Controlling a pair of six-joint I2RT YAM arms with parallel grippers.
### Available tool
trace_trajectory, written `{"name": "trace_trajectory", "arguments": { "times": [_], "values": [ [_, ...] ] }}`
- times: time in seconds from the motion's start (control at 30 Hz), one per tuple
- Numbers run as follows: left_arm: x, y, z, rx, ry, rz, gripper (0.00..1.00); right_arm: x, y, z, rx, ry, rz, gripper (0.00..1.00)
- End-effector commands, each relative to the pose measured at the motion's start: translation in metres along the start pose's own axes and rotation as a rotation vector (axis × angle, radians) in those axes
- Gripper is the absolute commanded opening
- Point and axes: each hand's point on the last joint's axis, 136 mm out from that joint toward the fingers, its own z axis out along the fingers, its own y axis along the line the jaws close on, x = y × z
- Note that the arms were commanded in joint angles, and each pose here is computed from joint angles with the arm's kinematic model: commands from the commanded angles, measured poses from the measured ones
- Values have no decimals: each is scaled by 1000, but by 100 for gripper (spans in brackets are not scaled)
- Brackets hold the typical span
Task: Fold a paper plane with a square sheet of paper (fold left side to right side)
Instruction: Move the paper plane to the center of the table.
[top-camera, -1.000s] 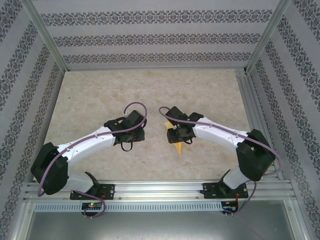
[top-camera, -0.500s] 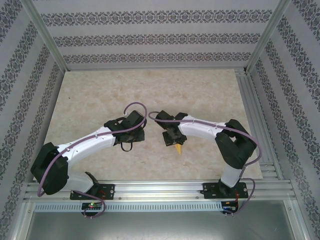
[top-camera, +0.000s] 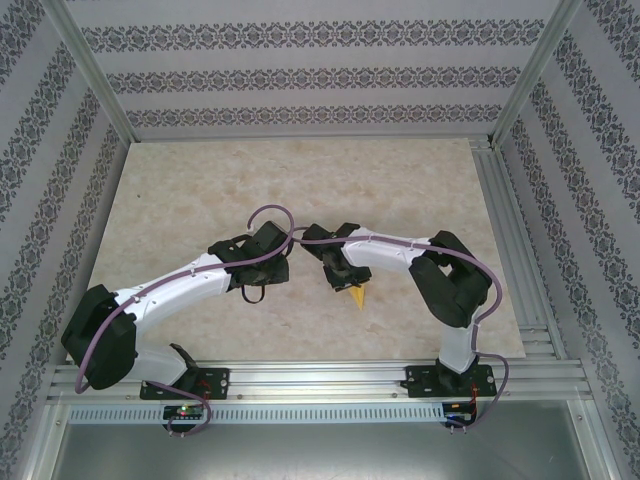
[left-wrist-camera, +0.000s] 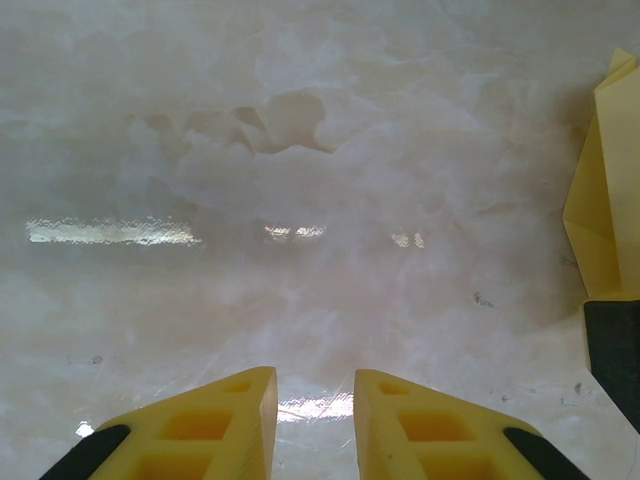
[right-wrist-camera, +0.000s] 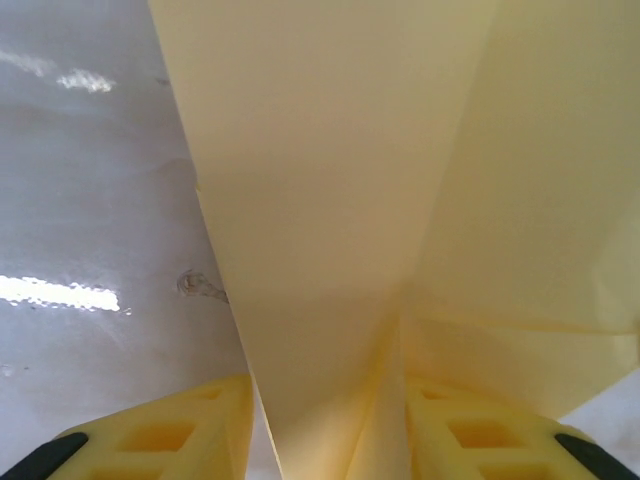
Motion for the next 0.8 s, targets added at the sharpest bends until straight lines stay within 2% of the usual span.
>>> {"name": "trace_trajectory", "arguments": {
  "times": [0.0,0.77],
  "values": [
    [0,7,1,-31,-5,13,29,-6,-3,-4,42,-22,-17,40],
    [-1,3,4,-28,6,14,30,-2,-31,-11,89,-45,17,24]
  ]
}}
